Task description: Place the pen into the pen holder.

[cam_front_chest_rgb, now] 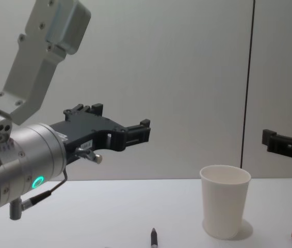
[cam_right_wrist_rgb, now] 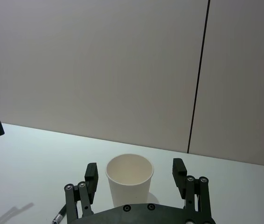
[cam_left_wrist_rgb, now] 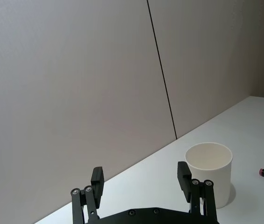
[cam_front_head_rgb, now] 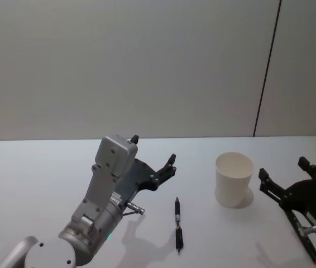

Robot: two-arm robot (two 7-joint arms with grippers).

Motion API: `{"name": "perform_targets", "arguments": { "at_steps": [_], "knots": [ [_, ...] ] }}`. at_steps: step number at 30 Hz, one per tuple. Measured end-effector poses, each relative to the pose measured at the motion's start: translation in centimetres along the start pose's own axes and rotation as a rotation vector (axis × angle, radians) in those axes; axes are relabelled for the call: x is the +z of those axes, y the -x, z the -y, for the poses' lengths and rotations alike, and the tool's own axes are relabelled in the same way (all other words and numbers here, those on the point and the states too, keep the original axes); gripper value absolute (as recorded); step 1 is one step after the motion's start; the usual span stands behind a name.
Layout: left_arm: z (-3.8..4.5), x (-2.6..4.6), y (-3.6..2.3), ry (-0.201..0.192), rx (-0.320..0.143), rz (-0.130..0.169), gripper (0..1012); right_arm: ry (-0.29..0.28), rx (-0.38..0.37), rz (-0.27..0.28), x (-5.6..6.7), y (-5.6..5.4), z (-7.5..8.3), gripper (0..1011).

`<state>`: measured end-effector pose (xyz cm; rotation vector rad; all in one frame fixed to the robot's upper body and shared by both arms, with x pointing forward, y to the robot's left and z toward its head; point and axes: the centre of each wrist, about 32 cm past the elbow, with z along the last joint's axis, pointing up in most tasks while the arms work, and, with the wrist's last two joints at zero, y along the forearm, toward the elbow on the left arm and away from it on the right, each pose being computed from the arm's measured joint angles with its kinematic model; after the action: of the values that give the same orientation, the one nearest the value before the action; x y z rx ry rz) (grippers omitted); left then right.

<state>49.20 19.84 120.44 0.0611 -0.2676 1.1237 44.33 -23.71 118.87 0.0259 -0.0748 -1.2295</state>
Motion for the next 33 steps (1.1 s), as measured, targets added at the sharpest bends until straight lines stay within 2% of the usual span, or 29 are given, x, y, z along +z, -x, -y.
{"name": "perform_targets", "arguments": {
  "at_steps": [33],
  "knots": [
    [0.0, 0.0, 0.0, 0.0, 0.0, 0.0, 1004, 0.0, 0.0, 0.0, 0.0, 0.0, 0.0, 1002]
  ]
}}
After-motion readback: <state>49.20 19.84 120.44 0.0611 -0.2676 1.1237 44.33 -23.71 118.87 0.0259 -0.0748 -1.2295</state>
